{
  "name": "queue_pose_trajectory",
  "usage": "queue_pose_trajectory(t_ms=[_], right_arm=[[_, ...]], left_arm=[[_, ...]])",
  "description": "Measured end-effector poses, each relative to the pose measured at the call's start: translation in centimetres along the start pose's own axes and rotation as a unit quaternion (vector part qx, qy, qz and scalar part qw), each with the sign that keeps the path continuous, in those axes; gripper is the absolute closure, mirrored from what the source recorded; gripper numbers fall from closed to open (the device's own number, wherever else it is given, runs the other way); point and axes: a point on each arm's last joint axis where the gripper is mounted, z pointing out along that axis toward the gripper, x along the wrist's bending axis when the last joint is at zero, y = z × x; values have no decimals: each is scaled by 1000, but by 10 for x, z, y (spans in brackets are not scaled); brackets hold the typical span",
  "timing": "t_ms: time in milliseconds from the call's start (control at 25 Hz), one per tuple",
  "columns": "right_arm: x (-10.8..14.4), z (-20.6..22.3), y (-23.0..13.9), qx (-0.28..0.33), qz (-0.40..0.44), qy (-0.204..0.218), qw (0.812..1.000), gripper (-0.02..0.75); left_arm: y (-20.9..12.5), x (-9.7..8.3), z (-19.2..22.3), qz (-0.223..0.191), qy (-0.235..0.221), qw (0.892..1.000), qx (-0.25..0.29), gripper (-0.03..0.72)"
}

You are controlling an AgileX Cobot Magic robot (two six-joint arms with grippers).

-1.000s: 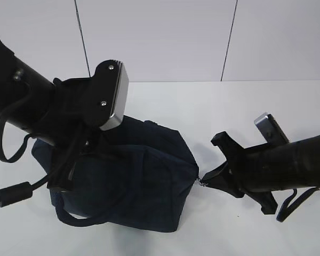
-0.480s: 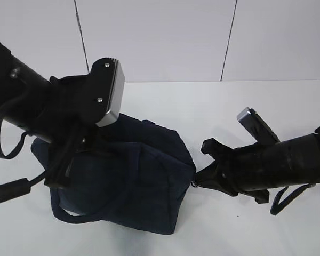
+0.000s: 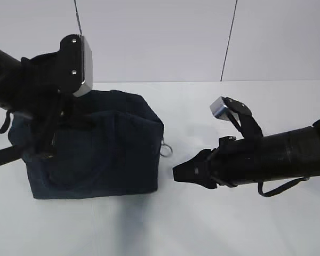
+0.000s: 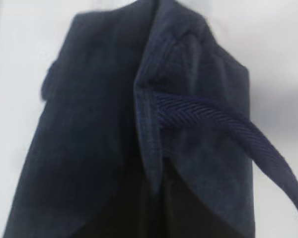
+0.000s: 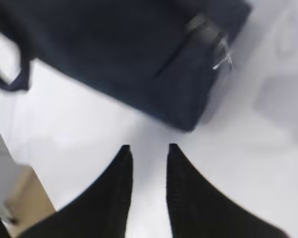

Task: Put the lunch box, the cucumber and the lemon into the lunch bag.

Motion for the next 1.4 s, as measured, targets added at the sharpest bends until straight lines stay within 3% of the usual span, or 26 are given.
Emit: queue_pose_trajectory(t_ms=[160,280,480,960,1080,1280,1400], right_arm=[[3,0,0,-1,-174,16,985,463],[2,0,0,0,-257,10,966,432],[-8,0,-1,17,-298,-40,953,421],[-18,-2,-1,45,-375,-90,921,421],[-19,-2,-1,46,-380,-92,919,421],[-18,-2,4,40,-392,-94,914,421],[-18,-2,6,38,-393,-95,914,421]], left_arm=[[-1,4,0,-1,20,1000,0,694],[-1,3,0,1,13,1000,2,694],[-2,0,0,7,-4,1000,8,694],[-2,-1,0,4,-8,1000,6,691],[-2,-1,0,2,-12,1000,5,649],[0,-5,-6,0,-30,1000,3,449],[3,-7,-16,-15,-28,999,-3,389]])
